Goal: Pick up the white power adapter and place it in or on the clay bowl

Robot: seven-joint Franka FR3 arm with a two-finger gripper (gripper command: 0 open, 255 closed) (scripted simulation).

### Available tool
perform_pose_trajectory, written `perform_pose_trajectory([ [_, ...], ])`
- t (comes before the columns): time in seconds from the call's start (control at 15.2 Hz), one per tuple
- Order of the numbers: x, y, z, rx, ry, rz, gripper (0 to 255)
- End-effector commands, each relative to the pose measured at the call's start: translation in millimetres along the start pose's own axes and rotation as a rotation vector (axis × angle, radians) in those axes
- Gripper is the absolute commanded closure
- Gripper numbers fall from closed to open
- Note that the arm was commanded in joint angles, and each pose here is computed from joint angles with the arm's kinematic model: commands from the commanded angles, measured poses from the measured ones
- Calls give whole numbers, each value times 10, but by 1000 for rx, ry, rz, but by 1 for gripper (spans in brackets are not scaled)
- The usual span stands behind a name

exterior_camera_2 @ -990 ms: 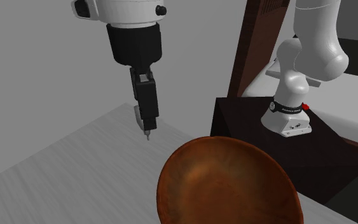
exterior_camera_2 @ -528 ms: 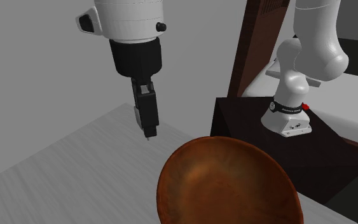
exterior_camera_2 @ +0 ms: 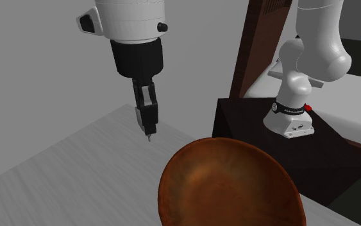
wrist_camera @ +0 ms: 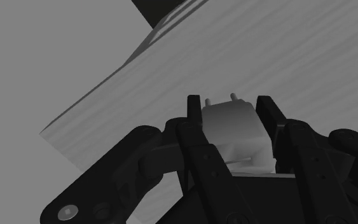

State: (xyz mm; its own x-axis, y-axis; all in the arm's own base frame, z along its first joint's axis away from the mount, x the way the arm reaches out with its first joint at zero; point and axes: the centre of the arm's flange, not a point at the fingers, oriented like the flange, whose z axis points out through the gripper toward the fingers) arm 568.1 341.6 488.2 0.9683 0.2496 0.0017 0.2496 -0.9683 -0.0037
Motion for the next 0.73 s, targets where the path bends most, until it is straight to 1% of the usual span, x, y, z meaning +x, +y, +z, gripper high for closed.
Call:
perform_pose_trajectory([
  [0.0, 0, 0, 1, 0, 0, 0, 255],
  [0.26, 0, -1, 1, 0, 0, 0, 255],
  [0.66, 0, -2, -315, 0, 0, 0, 255],
])
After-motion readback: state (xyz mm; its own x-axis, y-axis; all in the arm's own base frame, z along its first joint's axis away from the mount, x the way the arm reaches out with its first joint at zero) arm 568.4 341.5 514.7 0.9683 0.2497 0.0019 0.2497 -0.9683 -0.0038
